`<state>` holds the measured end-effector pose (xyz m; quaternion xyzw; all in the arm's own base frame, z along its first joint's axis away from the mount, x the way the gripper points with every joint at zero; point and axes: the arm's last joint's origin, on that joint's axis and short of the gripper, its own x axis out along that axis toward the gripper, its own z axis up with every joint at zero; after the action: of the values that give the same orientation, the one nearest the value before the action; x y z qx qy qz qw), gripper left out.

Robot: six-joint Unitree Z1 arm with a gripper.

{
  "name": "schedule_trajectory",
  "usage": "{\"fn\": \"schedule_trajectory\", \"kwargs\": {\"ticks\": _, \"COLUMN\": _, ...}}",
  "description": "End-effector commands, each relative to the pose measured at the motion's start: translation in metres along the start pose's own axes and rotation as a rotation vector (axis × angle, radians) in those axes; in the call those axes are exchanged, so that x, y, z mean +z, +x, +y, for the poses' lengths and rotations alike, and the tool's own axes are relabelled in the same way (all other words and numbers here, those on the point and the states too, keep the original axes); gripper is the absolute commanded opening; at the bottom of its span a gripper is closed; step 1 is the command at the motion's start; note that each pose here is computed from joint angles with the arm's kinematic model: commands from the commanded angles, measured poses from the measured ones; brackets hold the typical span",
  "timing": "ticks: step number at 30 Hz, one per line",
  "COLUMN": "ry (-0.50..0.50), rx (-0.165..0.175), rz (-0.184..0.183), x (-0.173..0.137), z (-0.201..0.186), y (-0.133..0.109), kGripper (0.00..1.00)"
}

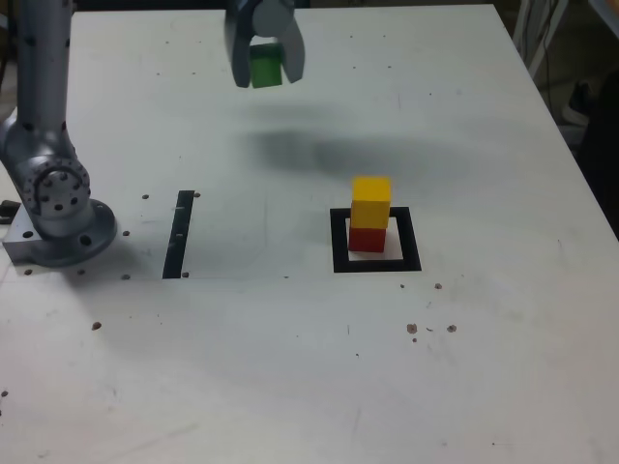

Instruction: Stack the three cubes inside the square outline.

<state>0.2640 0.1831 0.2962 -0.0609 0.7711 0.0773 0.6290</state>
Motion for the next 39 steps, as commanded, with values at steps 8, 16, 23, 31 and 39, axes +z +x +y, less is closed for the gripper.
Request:
{"fn": "schedule_trajectory", "kwargs": {"ticks": 8, "ry": 0.121, "rx": 0.028, "rz": -0.088, "x": -0.006, "z": -0.069, "y": -0.053, "kGripper": 0.15}}
{"fn": "schedule_trajectory", "kwargs": {"ticks": 16, "ry": 0.206, "rx": 0.040, "rz": -0.103, "x": 0.009, "z": -0.129, "y": -0.071, "kGripper": 0.15}}
{"fn": "schedule_trajectory", "kwargs": {"ticks": 23, "ry": 0.261, "rx": 0.047, "rz": -0.102, "x": 0.017, "z": -0.170, "y": -0.073, "kGripper": 0.15}}
{"fn": "schedule_trajectory", "kwargs": {"ticks": 31, "ry": 0.287, "rx": 0.073, "rz": -0.076, "x": 0.020, "z": -0.207, "y": -0.065, "kGripper": 0.15}}
{"fn": "schedule_trajectory", "kwargs": {"ticks": 39, "ry": 0.291, "rx": 0.109, "rz": -0.025, "x": 0.038, "z": -0.235, "y": -0.046, "kGripper": 0.15}}
